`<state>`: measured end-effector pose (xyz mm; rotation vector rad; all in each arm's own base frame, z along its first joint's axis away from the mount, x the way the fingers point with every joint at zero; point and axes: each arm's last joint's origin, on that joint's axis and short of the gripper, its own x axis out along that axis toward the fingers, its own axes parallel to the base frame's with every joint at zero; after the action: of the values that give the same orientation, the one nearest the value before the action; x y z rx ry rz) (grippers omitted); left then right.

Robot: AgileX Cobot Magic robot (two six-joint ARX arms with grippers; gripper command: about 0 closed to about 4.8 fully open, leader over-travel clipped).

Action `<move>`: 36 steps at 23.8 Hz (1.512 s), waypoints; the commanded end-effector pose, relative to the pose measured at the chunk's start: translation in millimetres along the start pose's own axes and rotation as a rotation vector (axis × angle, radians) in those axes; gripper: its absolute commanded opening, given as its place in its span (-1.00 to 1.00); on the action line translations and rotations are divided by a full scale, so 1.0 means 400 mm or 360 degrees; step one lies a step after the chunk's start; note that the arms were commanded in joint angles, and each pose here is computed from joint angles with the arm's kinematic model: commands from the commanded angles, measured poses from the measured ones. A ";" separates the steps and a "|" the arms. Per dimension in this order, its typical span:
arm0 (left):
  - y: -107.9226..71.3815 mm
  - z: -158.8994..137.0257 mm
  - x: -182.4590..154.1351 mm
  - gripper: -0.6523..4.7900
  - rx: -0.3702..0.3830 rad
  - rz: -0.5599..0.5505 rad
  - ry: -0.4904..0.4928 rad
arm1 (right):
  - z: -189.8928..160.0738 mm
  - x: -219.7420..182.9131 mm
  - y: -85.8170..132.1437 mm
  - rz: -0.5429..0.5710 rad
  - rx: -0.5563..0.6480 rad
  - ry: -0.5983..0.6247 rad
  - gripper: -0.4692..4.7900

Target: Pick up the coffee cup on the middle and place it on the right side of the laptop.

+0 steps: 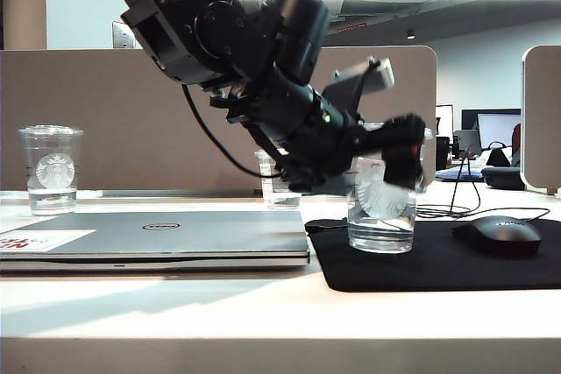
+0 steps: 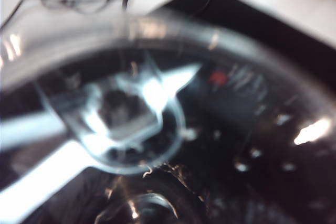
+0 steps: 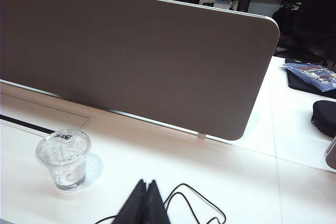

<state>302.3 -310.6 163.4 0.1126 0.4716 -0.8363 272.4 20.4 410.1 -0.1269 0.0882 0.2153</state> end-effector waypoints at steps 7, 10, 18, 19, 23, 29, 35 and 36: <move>-0.006 0.057 -0.065 1.00 0.0008 0.0147 0.0025 | 0.010 -0.009 0.003 0.0010 -0.0008 -0.0025 -0.83; -0.007 0.064 -0.079 1.00 0.0007 0.0149 0.0057 | 0.008 -0.009 0.003 0.0012 -0.0007 -0.0014 -0.83; -0.029 0.061 -0.124 1.00 0.0007 0.0138 0.0273 | 0.018 -0.025 0.004 0.0009 -0.0009 -0.0037 -0.83; -0.032 0.064 -0.129 1.00 0.0007 0.0135 0.0280 | 0.018 -0.027 0.004 0.0009 -0.0008 -0.0034 -0.83; -0.045 0.067 -0.154 1.00 -0.0011 0.0128 0.0352 | 0.018 -0.037 0.006 0.0012 -0.0005 -0.0009 -0.83; -0.061 0.137 -0.300 1.00 -0.0012 0.0127 0.0383 | 0.022 -0.097 0.014 0.0025 0.0010 0.0084 -0.83; -0.075 0.231 -0.474 -0.36 -0.0011 0.0099 0.0096 | 0.008 -0.164 0.026 0.0053 0.0050 0.0270 -0.83; -0.076 0.242 -0.500 -0.49 -0.0010 0.0095 0.0047 | 0.005 -0.174 0.028 0.0058 0.0055 0.0297 -0.83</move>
<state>205.3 -226.0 330.8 0.1508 0.5295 -0.7700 209.0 17.0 418.1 -0.1164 0.2516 0.2305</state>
